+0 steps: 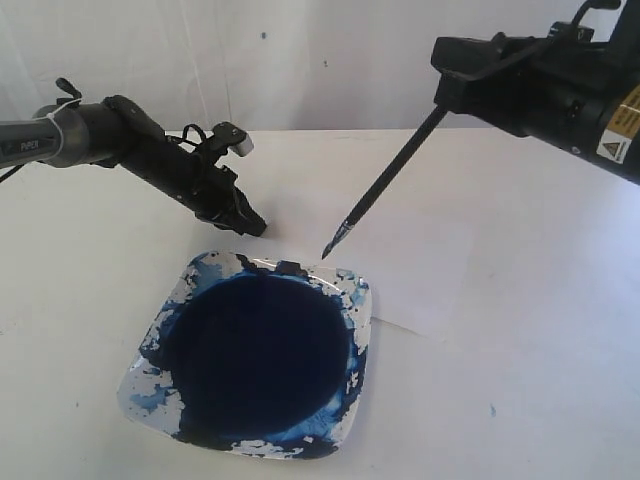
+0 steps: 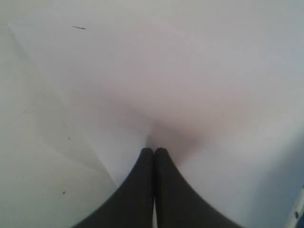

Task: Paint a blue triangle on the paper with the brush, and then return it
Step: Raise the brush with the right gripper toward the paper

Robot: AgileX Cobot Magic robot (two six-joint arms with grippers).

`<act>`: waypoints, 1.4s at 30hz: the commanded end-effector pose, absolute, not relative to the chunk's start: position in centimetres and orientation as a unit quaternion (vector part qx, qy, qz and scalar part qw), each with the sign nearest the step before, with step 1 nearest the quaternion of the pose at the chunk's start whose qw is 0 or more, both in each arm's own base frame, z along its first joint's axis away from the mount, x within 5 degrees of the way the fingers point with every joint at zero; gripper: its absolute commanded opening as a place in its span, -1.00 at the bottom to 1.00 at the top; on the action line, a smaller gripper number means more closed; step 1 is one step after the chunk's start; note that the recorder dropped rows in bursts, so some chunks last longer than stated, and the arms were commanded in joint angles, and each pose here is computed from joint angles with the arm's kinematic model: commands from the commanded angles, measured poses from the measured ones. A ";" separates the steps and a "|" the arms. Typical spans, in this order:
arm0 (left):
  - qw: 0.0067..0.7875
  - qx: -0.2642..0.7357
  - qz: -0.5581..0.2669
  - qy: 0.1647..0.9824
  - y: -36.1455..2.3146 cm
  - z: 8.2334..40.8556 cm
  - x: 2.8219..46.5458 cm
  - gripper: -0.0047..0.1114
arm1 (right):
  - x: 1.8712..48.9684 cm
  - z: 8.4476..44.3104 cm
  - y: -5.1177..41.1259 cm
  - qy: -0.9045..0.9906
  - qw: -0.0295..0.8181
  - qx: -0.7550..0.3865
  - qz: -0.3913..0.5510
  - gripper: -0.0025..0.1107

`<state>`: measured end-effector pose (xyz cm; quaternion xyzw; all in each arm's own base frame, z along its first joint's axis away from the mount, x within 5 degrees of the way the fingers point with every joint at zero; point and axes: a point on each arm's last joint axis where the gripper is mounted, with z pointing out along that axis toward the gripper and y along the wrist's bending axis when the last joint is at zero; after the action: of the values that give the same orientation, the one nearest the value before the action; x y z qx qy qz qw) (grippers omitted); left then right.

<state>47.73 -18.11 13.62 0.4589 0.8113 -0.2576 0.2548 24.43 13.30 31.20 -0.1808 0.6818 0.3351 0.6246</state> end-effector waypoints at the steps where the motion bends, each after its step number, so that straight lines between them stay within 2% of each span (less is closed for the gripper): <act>1: 0.240 0.464 -0.260 0.812 -18.3 12.6 47.5 -0.92 | 24.6 32.2 13.1 0.668 0.643 -0.171 0.335 -0.94; 23: 0.240 0.464 -0.260 0.812 -18.3 12.6 47.5 -0.92 | 27.6 31.1 11.2 0.663 0.692 -0.004 0.287 -0.94; 30: 0.240 0.464 -0.260 0.812 -18.3 12.6 47.5 -0.92 | 28.7 29.4 11.6 0.669 0.686 -0.004 0.285 -0.94; 42: 0.240 0.464 -0.260 0.812 -18.3 12.6 47.5 -0.92 | 28.9 29.3 11.7 0.664 0.692 -0.006 0.284 -0.94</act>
<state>47.73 -18.11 13.62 0.4589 0.8113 -0.2576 0.2548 28.89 11.75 28.89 -0.0046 0.6736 0.2846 0.6821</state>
